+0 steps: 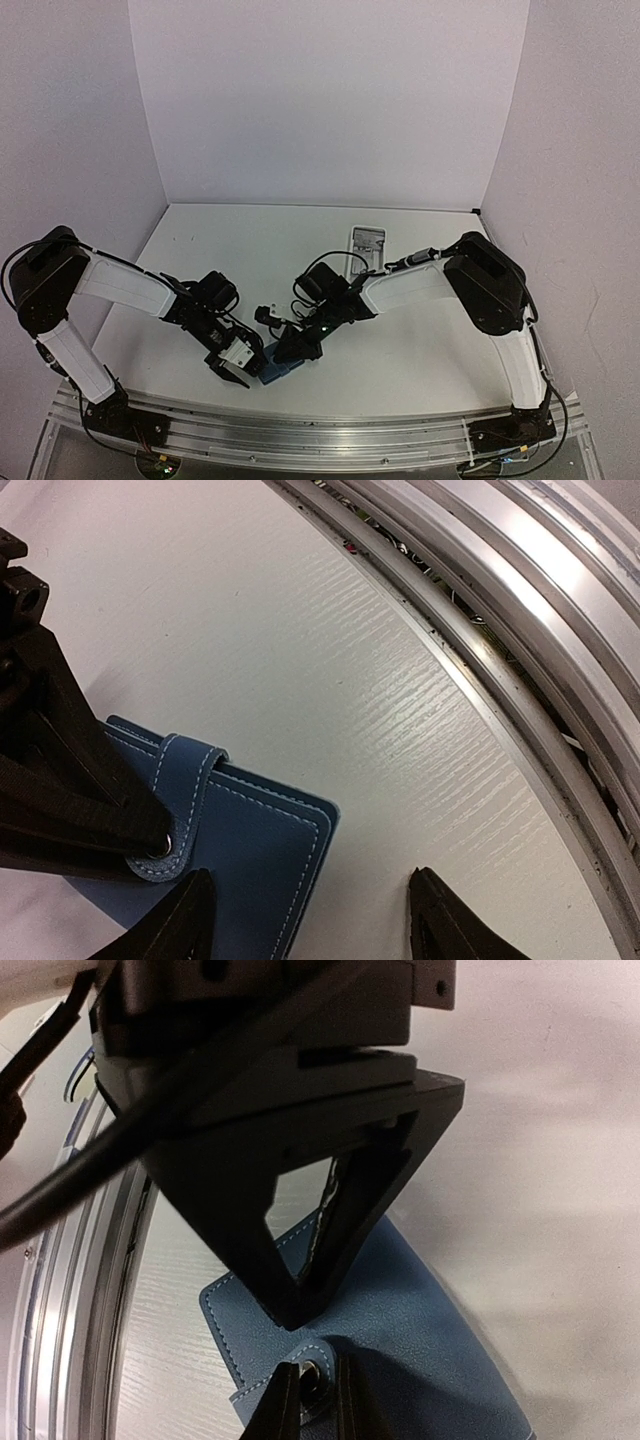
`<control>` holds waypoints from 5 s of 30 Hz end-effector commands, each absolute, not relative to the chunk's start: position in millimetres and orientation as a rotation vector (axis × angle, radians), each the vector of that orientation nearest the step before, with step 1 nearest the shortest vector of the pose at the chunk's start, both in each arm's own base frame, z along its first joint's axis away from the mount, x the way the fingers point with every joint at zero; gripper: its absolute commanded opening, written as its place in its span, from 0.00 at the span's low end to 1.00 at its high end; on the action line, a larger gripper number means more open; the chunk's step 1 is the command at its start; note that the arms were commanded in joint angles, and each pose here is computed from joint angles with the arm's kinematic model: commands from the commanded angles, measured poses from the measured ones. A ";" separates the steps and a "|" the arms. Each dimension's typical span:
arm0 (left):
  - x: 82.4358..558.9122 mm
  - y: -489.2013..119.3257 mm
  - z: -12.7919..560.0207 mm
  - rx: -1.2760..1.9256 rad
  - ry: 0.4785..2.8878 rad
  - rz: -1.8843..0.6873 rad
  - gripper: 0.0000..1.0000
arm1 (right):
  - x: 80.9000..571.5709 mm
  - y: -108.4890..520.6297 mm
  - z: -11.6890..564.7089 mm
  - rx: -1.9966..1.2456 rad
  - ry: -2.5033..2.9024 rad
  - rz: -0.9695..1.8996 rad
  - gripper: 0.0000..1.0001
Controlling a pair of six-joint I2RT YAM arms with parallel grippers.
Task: Put the credit cards into the card holder
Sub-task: Close the card holder at the center of the board.
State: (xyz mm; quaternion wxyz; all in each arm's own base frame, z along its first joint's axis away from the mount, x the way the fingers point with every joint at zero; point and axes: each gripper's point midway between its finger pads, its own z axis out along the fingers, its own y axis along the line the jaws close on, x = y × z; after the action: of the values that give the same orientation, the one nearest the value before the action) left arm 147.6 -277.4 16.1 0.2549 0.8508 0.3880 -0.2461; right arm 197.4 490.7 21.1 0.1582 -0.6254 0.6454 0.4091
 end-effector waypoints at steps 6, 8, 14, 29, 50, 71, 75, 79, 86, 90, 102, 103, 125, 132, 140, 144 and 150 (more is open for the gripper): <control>136.6 -270.4 12.6 2.363 1.039 -0.680 0.66 | 217.8 484.5 -12.4 -1.645 2.107 1.077 0.13; 139.1 -274.3 22.0 2.339 1.010 -0.669 0.68 | 216.8 481.1 -18.6 -1.600 2.179 1.080 0.12; 142.6 -272.6 27.9 2.322 0.923 -0.570 0.73 | 209.2 470.1 -29.7 -1.479 2.360 1.102 0.06; 158.9 -284.4 20.9 2.337 0.851 -0.446 0.74 | 199.5 456.3 -50.8 -1.350 2.541 0.954 0.00; 167.6 -264.0 -10.3 2.485 0.915 -0.281 0.59 | 196.5 440.2 -56.2 -1.203 2.696 0.688 0.00; 162.0 -247.2 -19.7 2.584 0.868 -0.241 0.50 | 176.7 429.9 -74.9 -1.210 2.774 0.502 0.00; 162.5 -243.9 -26.7 2.612 0.865 -0.228 0.49 | 161.9 415.8 -88.4 -1.261 2.818 0.377 0.00; 158.0 -241.7 -28.9 2.623 0.844 -0.240 0.49 | 161.1 401.7 -97.5 -1.245 2.855 0.283 0.00; 151.1 -242.2 -35.3 2.651 0.828 -0.259 0.48 | 136.5 379.9 -122.2 -1.299 2.949 0.199 0.00; 145.2 -237.8 -34.7 2.644 0.814 -0.264 0.50 | 115.3 359.2 -135.4 -1.368 2.975 0.128 0.00; 132.2 -222.8 -57.9 2.803 0.822 -0.326 0.44 | 96.4 313.2 -156.2 -1.453 3.028 -0.013 0.00; 130.0 -218.4 -61.0 2.825 0.823 -0.330 0.44 | 95.9 312.7 -155.2 -1.455 3.029 -0.011 0.00; 152.2 -214.5 -88.6 2.876 1.014 -0.194 0.42 | 119.8 379.0 -97.4 -1.394 2.891 0.250 0.00; 153.3 -235.3 -64.1 2.751 1.073 -0.267 0.45 | 152.7 413.5 -59.6 -1.317 2.796 0.371 0.00; 153.2 -274.7 26.4 2.402 1.125 -0.395 0.52 | 144.2 402.7 -86.2 -1.266 2.866 0.382 0.00; 169.7 -306.8 95.0 2.070 1.379 -0.540 0.51 | 146.5 402.7 -90.5 -1.196 2.896 0.411 0.00; 227.5 -298.5 136.2 1.358 2.047 -0.882 0.59 | 151.6 397.3 -90.5 -1.118 2.908 0.441 0.00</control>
State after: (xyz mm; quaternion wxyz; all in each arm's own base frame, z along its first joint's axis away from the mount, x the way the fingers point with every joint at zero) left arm 177.9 -300.2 95.5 0.2767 0.7284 0.5836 -0.2284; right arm 210.3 484.3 11.8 0.1673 -0.3563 0.8796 0.2671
